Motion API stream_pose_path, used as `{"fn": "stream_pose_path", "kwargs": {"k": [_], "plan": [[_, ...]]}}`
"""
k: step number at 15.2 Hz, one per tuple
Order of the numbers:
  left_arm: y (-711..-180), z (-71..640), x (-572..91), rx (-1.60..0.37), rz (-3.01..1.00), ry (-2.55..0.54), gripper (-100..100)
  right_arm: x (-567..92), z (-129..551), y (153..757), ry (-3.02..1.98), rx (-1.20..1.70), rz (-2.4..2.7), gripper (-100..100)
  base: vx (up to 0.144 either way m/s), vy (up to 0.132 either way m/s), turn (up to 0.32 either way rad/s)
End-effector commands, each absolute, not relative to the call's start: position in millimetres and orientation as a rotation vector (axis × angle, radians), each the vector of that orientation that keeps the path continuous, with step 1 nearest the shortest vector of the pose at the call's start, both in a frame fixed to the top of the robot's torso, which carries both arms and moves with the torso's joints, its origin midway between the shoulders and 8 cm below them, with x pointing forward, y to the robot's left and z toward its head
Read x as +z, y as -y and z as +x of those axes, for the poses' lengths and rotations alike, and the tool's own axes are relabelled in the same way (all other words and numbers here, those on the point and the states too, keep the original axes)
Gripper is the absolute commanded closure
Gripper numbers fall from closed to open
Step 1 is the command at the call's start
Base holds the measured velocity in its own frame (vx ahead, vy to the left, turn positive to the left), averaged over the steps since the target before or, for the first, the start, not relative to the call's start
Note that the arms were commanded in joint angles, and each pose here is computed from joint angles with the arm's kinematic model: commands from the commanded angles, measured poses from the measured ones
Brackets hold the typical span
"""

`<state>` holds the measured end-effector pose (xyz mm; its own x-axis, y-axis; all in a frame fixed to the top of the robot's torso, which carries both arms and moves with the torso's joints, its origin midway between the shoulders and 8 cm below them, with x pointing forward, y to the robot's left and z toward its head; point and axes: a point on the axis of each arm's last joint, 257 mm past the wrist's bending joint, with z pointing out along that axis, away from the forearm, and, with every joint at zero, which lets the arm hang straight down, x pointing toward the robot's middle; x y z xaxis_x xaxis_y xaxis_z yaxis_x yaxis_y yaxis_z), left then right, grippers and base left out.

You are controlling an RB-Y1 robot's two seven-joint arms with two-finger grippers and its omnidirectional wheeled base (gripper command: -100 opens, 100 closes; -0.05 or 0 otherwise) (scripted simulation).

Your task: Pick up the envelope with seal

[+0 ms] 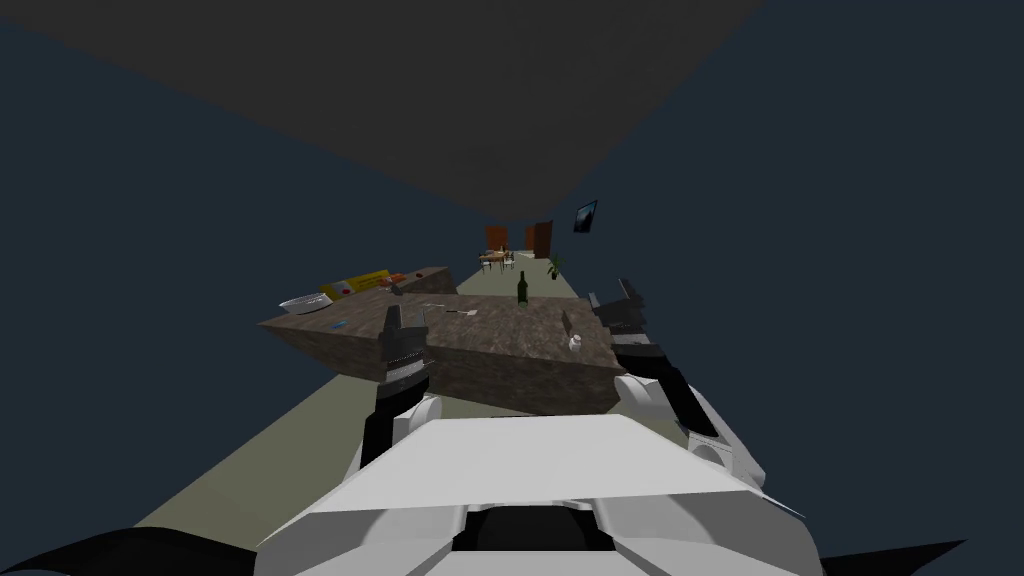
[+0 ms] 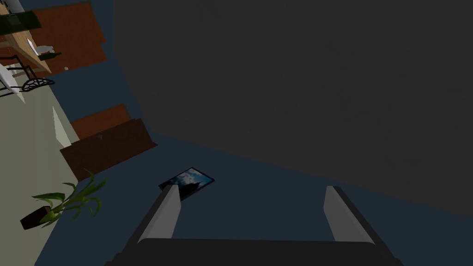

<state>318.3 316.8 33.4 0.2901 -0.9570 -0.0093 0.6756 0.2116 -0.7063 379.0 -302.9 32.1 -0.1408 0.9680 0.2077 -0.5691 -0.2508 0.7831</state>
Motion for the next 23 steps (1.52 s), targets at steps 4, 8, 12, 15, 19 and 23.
{"fn": "stream_pose_path", "kwargs": {"k": [4, 8, 12, 15, 19, 23], "plan": [[-317, 318, 33, -1.203, -0.667, -0.506, 0, 12, 400, 313, -0.688, 1.694, 0.982, -100, -0.007, -0.016, 0.105], [-317, 318, 33, -1.203, -0.667, -0.506, 0, -3, 412, 321, -0.705, 1.695, 1.072, -100, -0.006, -0.014, 0.079], [-317, 318, 33, -1.203, -0.667, -0.506, 0, -19, 423, 331, -0.713, 1.697, 1.176, -100, -0.008, -0.016, 0.129], [-317, 318, 33, -1.203, -0.667, -0.506, 0, -28, 431, 339, -0.711, 1.698, 1.243, -100, -0.006, -0.014, 0.070], [-317, 318, 33, -1.203, -0.667, -0.506, 0, -45, 440, 350, -0.700, 1.694, 1.354, -100, -0.010, -0.018, 0.134], [-317, 318, 33, -1.203, -0.667, -0.506, 0, -61, 448, 362, -0.681, 1.683, 1.460, -100, -0.016, -0.017, 0.076]]}}
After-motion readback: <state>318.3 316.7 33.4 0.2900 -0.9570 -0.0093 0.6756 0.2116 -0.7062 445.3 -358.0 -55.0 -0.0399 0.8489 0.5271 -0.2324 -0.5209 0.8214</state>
